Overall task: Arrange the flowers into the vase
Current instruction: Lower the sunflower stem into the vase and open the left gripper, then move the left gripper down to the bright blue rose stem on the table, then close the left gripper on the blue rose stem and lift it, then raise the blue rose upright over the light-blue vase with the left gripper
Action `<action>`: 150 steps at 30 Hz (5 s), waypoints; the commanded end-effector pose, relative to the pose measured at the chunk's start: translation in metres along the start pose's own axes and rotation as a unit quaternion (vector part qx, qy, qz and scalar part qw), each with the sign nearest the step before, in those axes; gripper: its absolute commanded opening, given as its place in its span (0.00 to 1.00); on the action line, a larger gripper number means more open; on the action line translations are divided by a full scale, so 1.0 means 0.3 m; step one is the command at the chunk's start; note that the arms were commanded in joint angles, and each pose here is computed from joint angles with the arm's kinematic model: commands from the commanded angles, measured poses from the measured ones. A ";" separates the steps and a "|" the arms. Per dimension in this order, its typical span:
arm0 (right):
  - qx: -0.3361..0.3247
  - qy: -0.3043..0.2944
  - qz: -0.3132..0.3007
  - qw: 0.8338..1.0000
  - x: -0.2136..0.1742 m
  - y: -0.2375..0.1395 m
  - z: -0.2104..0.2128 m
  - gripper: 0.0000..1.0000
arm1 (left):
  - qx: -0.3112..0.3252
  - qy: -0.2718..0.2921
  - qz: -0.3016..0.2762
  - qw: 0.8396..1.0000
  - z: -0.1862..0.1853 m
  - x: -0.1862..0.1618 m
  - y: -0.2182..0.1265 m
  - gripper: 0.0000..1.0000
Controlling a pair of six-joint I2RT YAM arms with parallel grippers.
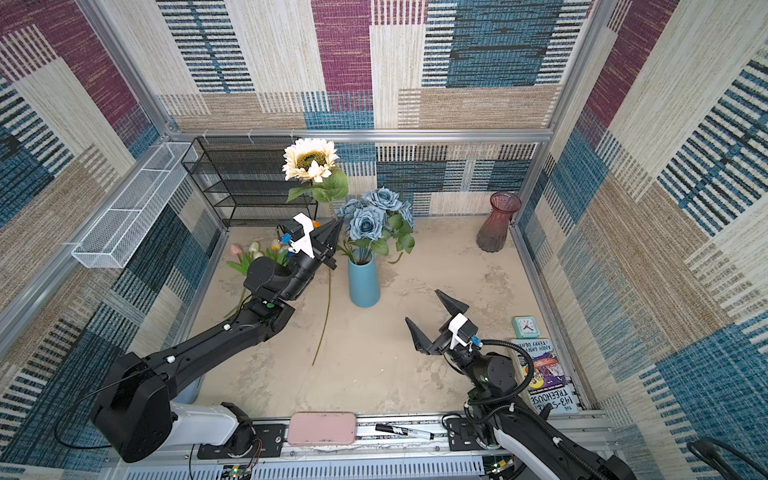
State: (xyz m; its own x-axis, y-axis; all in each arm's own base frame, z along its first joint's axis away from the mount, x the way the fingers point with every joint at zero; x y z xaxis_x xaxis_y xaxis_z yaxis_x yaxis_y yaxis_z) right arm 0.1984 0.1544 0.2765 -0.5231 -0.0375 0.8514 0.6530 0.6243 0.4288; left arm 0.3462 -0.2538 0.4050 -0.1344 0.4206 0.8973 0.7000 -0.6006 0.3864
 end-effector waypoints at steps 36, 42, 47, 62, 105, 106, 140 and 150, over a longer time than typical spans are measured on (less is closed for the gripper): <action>-0.012 0.003 0.007 1.000 -0.016 0.006 -0.012 1.00 | 0.100 -0.031 0.170 0.980 0.075 -0.176 -0.250 0.56; -0.007 0.004 0.008 1.000 -0.018 0.009 -0.007 1.00 | 0.124 -0.021 0.172 0.977 0.094 -0.203 -0.378 0.70; -0.001 0.007 0.011 1.000 -0.026 0.012 -0.001 1.00 | 0.213 -0.032 0.241 0.946 0.225 -0.355 -0.463 0.72; -0.005 0.006 0.013 1.000 -0.030 0.010 -0.003 1.00 | 0.338 -0.174 0.506 0.774 0.537 -0.812 -0.423 0.74; -0.034 0.005 -0.001 0.999 -0.008 -0.013 -0.032 1.00 | 0.445 -0.134 0.510 0.724 0.612 -0.738 -0.501 0.00; -0.033 0.005 0.000 0.999 -0.008 -0.014 -0.031 1.00 | 0.445 -0.133 0.495 0.734 0.601 -0.698 -0.504 0.00; 0.020 -0.015 -0.035 0.999 0.088 0.070 -0.005 1.00 | -0.180 0.002 -0.081 0.980 -0.243 0.413 -0.404 0.00; -0.012 -0.027 -0.033 0.999 0.072 0.022 -0.023 1.00 | -0.209 -0.004 -0.160 0.965 -0.211 0.457 -0.206 0.00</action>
State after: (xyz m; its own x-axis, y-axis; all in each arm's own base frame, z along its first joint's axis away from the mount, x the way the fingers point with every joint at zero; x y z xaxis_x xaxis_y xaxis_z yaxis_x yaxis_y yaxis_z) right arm 0.1950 0.1569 0.2967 -0.5773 -0.0461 0.8153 0.6185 0.6271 0.4734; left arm 0.2559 -0.2074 0.4907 -0.2303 0.5577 0.7974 0.3871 -0.6993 0.6009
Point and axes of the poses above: each gripper's point midway between its finger pads, its own y axis out along the fingers, its own z axis along the line the jaws close on, x = y × z, the point moved 1 cm from there along -y, back along the fingers, and after that the axes turned 14 degrees about -y, right-handed, at the moved point
